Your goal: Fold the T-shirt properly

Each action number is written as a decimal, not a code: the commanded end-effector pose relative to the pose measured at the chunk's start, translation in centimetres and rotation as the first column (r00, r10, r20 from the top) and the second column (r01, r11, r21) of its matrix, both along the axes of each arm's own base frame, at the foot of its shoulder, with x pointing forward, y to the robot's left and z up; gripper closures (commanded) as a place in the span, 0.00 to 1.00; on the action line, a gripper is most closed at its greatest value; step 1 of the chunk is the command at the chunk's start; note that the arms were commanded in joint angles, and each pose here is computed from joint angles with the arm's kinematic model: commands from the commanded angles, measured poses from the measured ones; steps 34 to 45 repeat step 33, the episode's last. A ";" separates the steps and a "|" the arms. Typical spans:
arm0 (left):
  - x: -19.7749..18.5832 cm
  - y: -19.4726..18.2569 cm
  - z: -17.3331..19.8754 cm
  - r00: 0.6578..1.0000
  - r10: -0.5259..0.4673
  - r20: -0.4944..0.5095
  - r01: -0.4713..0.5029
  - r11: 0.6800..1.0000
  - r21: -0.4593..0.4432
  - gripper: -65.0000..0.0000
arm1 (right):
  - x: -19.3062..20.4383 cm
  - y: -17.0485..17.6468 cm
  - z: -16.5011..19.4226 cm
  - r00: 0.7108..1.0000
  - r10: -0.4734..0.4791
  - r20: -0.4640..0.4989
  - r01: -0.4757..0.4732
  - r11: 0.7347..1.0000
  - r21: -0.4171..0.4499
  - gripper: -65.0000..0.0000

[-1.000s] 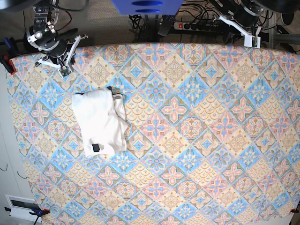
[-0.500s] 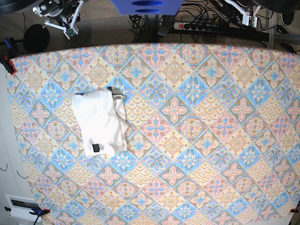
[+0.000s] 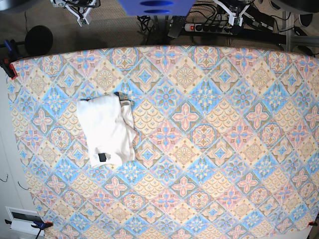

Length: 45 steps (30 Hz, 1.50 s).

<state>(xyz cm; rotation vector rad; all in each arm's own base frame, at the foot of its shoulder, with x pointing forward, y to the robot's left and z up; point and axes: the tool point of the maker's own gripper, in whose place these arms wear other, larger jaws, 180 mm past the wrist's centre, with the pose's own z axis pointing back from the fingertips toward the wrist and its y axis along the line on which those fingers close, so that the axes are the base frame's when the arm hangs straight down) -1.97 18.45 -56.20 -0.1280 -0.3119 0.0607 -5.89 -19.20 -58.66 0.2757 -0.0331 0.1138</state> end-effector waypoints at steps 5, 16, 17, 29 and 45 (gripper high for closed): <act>-0.7 0.2 -2.8 0.999 0.003 -0.046 -0.003 1.000 0.005 0.98 | -2.0 0.2 -2.2 0.993 -0.110 -0.043 0.111 0.993 0.030 1.00; -2.1 -2.2 -7.6 0.989 -0.145 -0.026 0.147 0.988 0.055 0.98 | -2.1 2.5 -5.0 0.947 -0.319 -0.025 0.320 0.947 0.016 1.00; -2.0 -2.5 -7.6 0.984 -0.177 -0.014 0.177 0.982 0.060 0.98 | -2.2 3.9 -5.3 0.943 -0.331 -0.028 0.331 0.944 0.008 1.00; 1.2 -5.7 -8.1 0.962 -0.271 0.043 0.267 0.961 0.074 0.98 | 0.0 7.0 -6.4 0.935 -0.356 0.004 0.355 0.934 -0.042 1.00; 1.9 -5.8 -8.0 0.963 -0.263 0.059 0.258 0.963 0.075 0.98 | 1.1 10.8 -6.4 0.928 -0.373 -0.001 0.373 0.928 0.016 1.00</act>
